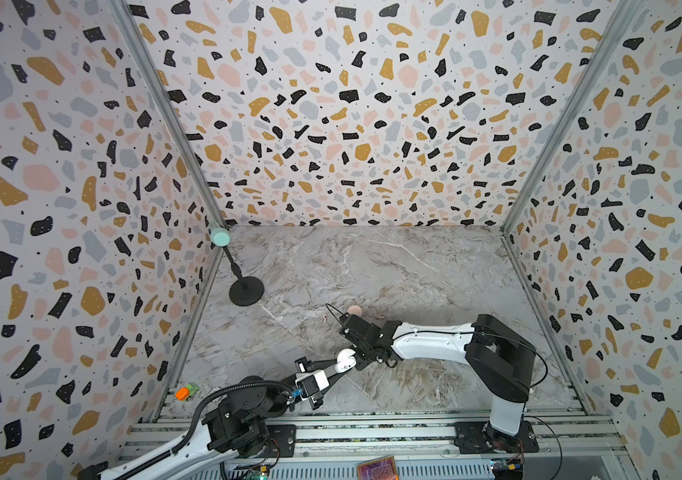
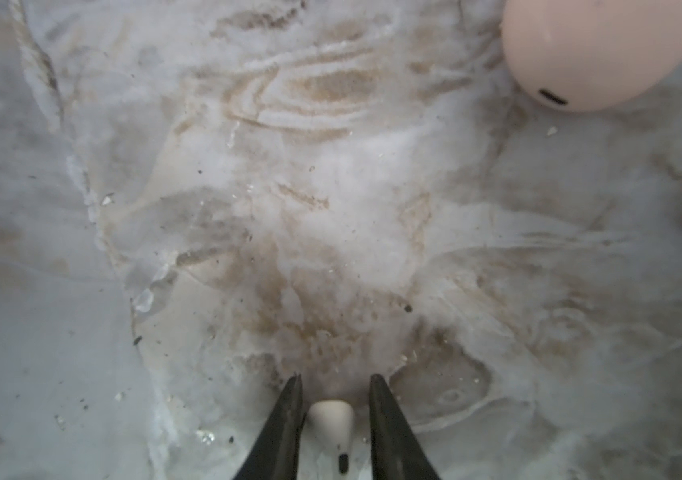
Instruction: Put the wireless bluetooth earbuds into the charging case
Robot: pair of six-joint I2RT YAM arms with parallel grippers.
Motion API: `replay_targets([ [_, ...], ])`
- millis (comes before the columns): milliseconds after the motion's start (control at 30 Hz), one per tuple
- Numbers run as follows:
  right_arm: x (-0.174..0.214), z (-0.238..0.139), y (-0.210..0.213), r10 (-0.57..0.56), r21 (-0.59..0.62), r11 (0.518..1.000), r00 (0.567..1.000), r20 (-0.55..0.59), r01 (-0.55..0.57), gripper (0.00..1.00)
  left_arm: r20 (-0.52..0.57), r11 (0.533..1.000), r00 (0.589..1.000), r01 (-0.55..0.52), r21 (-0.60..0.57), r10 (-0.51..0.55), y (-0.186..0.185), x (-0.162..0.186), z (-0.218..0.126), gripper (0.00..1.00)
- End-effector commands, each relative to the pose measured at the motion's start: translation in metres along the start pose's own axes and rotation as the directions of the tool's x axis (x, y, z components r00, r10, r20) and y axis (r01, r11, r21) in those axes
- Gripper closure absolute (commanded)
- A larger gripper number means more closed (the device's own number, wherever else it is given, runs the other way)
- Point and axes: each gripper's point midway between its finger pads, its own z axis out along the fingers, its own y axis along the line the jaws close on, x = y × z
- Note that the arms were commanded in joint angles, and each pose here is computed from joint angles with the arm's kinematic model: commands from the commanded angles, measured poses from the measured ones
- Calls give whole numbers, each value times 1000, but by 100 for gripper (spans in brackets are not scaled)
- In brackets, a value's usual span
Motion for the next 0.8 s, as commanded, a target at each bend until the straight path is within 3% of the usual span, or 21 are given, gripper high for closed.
replay_targets([
  [0,19,9,-7,2,53,999,997,-74,2,72,33,1000,999,-8,-16,8,2,-5,-1,100],
  [767,31,-3,-7,65,76,996,990,-125,-56,69,31,1000,999,-8,-16,8,2,-5,-1,100],
])
